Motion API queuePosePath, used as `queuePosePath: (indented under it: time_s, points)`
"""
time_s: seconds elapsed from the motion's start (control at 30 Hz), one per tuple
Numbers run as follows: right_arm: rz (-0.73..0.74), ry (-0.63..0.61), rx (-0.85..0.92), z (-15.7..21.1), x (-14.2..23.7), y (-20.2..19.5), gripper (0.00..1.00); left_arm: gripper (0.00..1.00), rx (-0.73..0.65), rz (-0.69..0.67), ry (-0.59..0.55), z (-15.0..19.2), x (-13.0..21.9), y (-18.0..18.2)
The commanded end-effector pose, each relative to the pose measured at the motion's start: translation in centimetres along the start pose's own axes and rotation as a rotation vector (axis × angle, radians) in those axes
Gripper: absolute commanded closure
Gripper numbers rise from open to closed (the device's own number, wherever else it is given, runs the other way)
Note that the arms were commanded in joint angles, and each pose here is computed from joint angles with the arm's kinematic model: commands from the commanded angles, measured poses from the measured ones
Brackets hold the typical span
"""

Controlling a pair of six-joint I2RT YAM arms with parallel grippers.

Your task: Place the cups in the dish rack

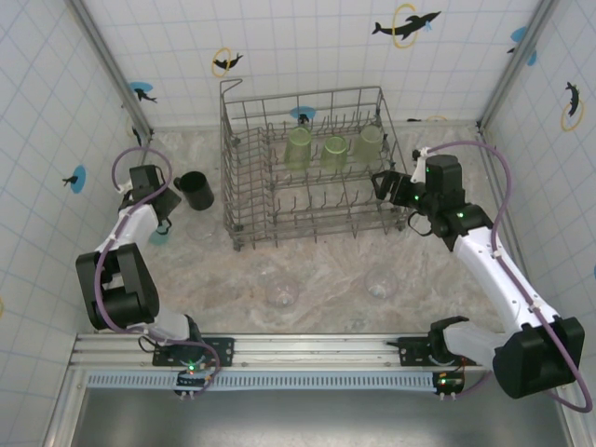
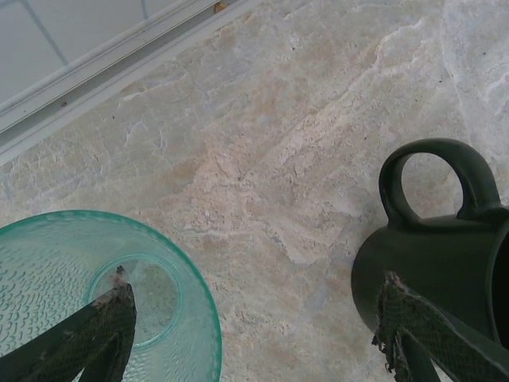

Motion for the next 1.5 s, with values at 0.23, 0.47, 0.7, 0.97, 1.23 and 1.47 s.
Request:
queuePosePath:
  time_s: [0.23,0.47,0.7,0.97,1.23,1.47]
  points:
    - [-0.005,-0.061,0.034,-1.5,0.7,0.6,0.00,0.43,-0.028,-0.091,0.009,0.8,-1.4,1.8]
    - [0.012,-0.079,0.053,-1.8,1.3,0.5,0.00,0.72,-0.030,-0.110,-0.010,0.6,-1.2,2.2]
    - [0.023,-0.084,0.063,-1.6,1.6,0.3,0.00,1.00,-0.029,-0.102,-0.021,0.3,-0.7,2.0]
    - [0.021,-0.090,0.065,-1.4,1.9,0.3,0.00,1.00,-0.030,-0.092,-0.033,-0.3,0.3,1.7]
    - [-0.003,-0.099,0.069,-2.0,2.3,0.8,0.00,1.00,0.026,0.003,-0.038,-0.8,2.6,0.6]
    - [-0.006,-0.084,0.068,-1.8,2.4,0.9,0.00,1.00,0.038,0.090,-0.044,-1.7,4.4,-0.8]
Point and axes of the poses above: each hand's point on the last joint's axis, 136 mm out from that joint toward the fingers, its own x axis back along the fingers, its own y axis along the line the jaws close on, z = x × y, the point moved 4 cm from there along x, back along the fingers, and after that the axes turned 10 degrees about x, right-handed, at the moved point
